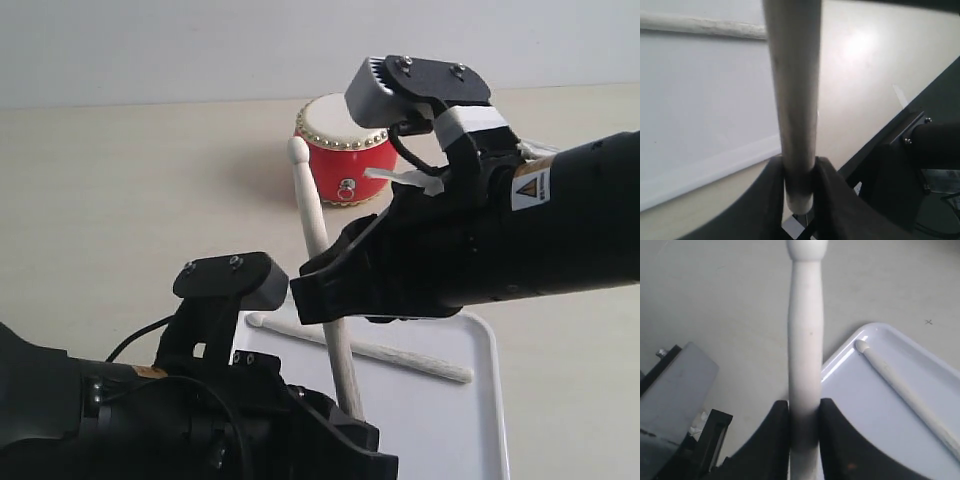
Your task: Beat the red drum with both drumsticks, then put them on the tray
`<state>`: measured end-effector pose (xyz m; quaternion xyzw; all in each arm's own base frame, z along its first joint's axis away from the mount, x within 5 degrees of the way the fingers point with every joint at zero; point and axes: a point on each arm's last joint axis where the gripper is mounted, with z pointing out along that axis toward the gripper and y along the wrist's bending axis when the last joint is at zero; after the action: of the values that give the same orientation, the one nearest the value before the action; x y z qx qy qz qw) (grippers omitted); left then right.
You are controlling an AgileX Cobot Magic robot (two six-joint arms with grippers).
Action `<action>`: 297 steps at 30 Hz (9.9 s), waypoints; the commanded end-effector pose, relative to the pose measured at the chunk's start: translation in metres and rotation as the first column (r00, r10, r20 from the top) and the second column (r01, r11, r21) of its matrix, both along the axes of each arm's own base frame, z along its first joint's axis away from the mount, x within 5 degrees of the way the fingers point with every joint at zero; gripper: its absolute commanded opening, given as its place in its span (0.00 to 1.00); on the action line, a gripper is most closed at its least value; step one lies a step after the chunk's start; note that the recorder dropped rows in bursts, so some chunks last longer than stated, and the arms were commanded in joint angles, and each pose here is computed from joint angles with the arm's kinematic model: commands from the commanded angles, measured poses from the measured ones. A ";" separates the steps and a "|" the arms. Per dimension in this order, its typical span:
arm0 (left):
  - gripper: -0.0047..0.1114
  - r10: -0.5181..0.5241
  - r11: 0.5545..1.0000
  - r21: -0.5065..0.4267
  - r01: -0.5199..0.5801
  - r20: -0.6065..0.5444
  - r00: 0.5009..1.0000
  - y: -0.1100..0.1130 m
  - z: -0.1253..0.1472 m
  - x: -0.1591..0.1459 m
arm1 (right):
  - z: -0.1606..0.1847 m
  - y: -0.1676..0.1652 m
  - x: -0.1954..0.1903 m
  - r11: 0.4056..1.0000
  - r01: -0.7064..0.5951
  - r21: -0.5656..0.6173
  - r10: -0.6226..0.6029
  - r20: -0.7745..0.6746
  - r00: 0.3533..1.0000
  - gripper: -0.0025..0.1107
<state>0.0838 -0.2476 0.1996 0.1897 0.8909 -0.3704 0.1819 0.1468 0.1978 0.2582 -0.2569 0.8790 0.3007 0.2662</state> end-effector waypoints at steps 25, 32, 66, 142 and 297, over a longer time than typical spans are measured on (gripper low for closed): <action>0.04 0.130 0.977 -0.201 -0.065 0.333 0.934 0.076 0.055 -0.006 | 0.003 -0.046 0.042 0.934 -0.101 -0.344 0.115 0.021 0.993 0.02; 0.04 0.359 0.920 -0.318 -0.229 0.450 0.818 0.130 0.071 -0.004 | -0.023 -0.014 0.032 0.822 -0.313 -0.476 0.323 -0.063 0.944 0.02; 0.04 0.440 0.897 -0.285 -0.337 0.514 0.736 0.154 0.076 0.001 | -0.112 0.079 0.047 0.423 -0.627 -0.654 0.644 -0.269 0.716 0.19; 0.04 0.658 0.715 -0.414 -0.564 0.671 0.341 0.230 0.055 -0.011 | 0.004 -0.045 -0.035 0.990 -0.095 -0.101 0.125 0.349 0.929 0.02; 0.04 0.534 0.689 -0.190 -0.699 0.786 0.312 0.243 -0.004 -0.028 | -0.063 -0.199 -0.091 0.642 0.715 0.277 -0.685 0.626 0.373 0.02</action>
<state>0.0561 -0.0051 0.1965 -0.0048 0.7440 -0.0598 0.6655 0.0562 -0.0010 0.1960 0.0442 0.7458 0.0231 0.6643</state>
